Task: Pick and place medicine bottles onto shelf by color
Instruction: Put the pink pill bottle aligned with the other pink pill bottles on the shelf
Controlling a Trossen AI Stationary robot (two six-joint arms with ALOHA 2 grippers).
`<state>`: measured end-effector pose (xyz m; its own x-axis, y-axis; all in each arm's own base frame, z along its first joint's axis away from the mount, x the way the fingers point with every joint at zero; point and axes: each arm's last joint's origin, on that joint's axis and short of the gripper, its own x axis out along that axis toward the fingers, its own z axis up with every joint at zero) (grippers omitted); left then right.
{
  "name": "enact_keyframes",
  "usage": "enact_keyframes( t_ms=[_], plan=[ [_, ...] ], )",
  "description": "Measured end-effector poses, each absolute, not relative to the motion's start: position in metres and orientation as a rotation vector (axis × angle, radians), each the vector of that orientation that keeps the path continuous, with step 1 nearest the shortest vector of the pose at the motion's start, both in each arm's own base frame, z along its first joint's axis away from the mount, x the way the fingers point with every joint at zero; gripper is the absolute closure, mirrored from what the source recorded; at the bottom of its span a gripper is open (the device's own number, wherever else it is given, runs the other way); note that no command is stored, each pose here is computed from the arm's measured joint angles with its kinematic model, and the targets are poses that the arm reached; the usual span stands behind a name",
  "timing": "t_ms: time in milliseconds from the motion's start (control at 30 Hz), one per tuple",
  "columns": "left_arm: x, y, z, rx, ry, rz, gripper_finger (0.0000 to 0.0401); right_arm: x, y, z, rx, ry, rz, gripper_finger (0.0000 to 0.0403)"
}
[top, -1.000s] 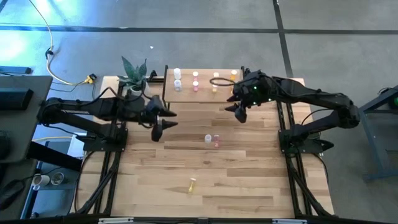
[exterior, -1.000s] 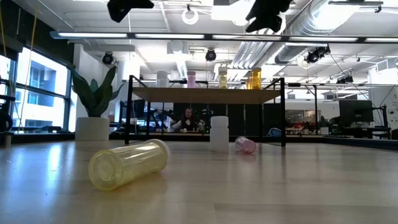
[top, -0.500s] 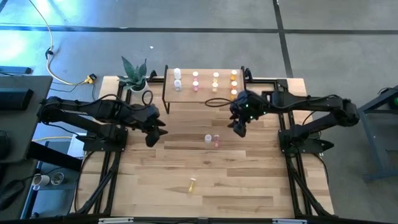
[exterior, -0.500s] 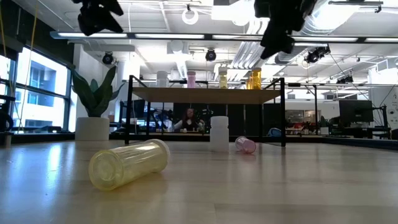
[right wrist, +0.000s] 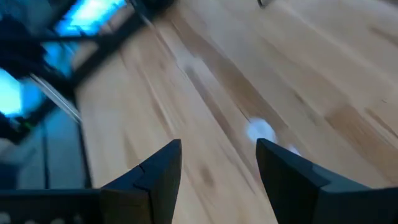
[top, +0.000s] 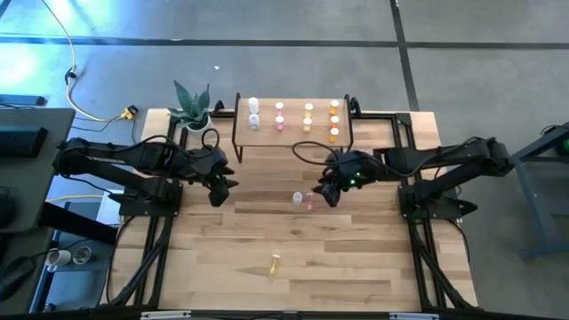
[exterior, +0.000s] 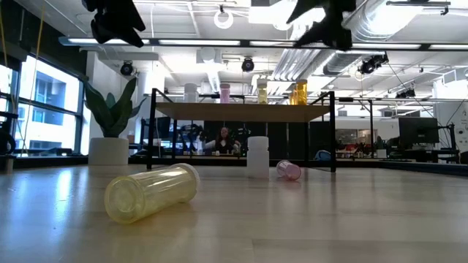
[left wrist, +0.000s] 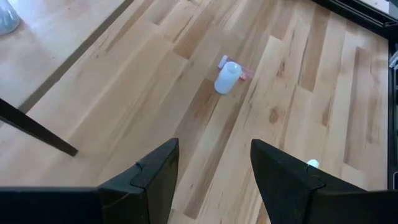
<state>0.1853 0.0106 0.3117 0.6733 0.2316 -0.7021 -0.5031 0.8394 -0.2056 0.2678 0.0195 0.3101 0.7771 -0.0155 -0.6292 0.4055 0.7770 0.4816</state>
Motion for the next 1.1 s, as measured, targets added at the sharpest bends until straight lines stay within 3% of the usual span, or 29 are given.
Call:
enact_keyframes(
  t_ms=[200,367,467,700,1100],
  plan=[
    [0.185,0.011,0.312,-0.334,0.735,0.402,0.0213,0.272,0.034,0.331,0.678,0.505,-0.282,0.0206],
    [0.186,0.011,0.312,-0.298,0.738,0.388,0.0213,0.291,0.045,0.343,0.667,0.501,-0.275,0.0206],
    [0.186,0.011,0.312,-0.267,0.742,0.375,0.0213,0.304,0.048,0.344,0.637,0.604,-0.319,0.0206],
    [0.186,0.011,0.312,-0.254,0.746,0.37,0.0213,0.326,0.047,0.321,0.661,0.858,-0.506,0.0206],
    [0.186,0.011,0.312,-0.257,0.745,0.371,0.0213,0.353,0.055,0.256,0.803,1.017,-0.779,0.0206]
  ],
)
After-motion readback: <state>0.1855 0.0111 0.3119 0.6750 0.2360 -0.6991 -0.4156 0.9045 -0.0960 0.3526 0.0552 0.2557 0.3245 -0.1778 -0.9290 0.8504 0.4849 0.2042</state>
